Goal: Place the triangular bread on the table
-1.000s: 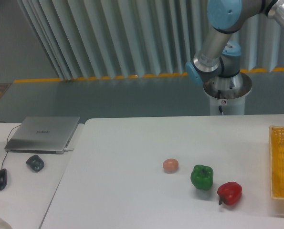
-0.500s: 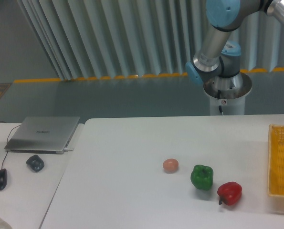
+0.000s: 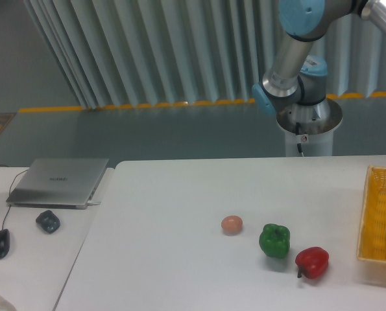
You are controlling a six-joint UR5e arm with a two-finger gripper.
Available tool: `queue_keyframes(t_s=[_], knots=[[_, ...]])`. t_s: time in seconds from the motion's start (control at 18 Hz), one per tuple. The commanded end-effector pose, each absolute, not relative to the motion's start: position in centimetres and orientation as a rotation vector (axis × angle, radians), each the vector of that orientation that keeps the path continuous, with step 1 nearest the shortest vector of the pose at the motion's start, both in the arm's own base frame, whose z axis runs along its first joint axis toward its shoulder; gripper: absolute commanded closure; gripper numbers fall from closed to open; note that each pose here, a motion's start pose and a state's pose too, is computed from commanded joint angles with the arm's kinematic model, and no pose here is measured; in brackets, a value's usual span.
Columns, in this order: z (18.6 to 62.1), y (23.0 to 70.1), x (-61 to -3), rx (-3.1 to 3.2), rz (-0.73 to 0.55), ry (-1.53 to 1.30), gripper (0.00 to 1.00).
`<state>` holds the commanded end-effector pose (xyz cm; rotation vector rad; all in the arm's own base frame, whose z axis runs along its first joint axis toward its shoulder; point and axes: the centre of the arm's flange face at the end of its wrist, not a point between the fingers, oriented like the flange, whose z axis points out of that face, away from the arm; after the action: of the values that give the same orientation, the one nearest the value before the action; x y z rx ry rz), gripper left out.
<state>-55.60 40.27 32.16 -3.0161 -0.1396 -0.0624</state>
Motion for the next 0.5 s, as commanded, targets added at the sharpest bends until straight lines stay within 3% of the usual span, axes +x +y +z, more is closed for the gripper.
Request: queue_keyframes(t_s=[0.5], knots=[[37.3,40.8,-54.3,-2.946,-0.118,-0.111,1.0]])
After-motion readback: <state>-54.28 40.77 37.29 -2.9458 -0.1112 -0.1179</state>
